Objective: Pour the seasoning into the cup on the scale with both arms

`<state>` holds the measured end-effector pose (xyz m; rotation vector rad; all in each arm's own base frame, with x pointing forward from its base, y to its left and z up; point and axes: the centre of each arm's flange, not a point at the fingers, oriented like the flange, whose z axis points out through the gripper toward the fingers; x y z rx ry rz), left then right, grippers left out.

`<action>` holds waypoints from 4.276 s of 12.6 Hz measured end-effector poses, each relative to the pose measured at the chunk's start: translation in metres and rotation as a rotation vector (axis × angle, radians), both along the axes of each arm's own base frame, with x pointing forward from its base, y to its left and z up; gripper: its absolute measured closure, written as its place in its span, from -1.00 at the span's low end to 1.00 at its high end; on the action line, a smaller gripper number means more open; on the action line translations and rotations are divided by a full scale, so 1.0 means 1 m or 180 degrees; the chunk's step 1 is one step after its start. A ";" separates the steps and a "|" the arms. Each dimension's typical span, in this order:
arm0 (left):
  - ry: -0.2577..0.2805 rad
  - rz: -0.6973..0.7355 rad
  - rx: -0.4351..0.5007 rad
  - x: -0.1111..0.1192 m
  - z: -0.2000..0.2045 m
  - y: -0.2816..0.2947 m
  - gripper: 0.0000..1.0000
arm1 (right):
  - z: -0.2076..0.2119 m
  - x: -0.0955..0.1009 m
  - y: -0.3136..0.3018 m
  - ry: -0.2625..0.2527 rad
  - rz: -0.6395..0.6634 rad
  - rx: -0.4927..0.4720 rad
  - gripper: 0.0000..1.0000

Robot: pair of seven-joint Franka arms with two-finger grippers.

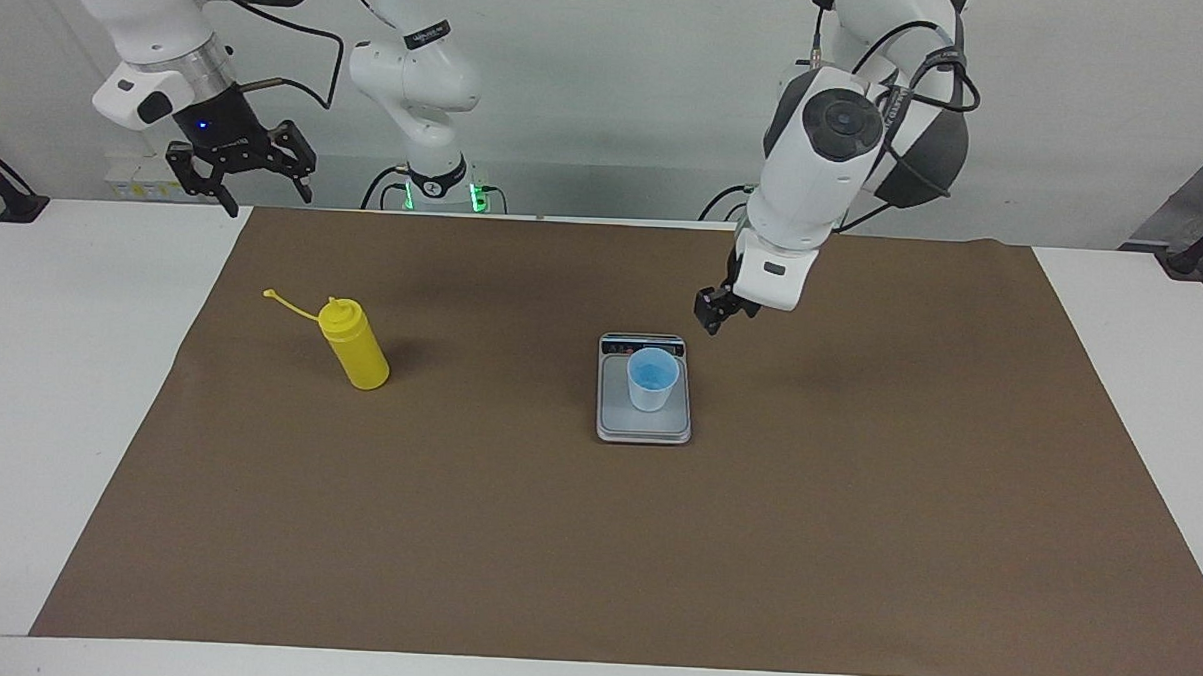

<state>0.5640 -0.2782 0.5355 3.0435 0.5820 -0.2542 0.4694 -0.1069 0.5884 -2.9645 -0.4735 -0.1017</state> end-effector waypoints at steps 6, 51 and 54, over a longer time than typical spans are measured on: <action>-0.0107 -0.0867 -0.0224 0.013 0.068 0.152 -0.32 | -0.087 -0.033 -0.084 -0.0493 0.0443 0.0534 -1.00; -0.0470 -0.1138 -0.0050 -0.020 0.059 0.214 -1.00 | -0.287 0.042 -0.007 -0.2207 0.1395 0.2276 0.07; -0.0470 -0.1137 -0.0050 -0.020 0.059 0.214 -1.00 | -0.243 0.070 0.022 -0.2022 0.1648 0.2016 0.07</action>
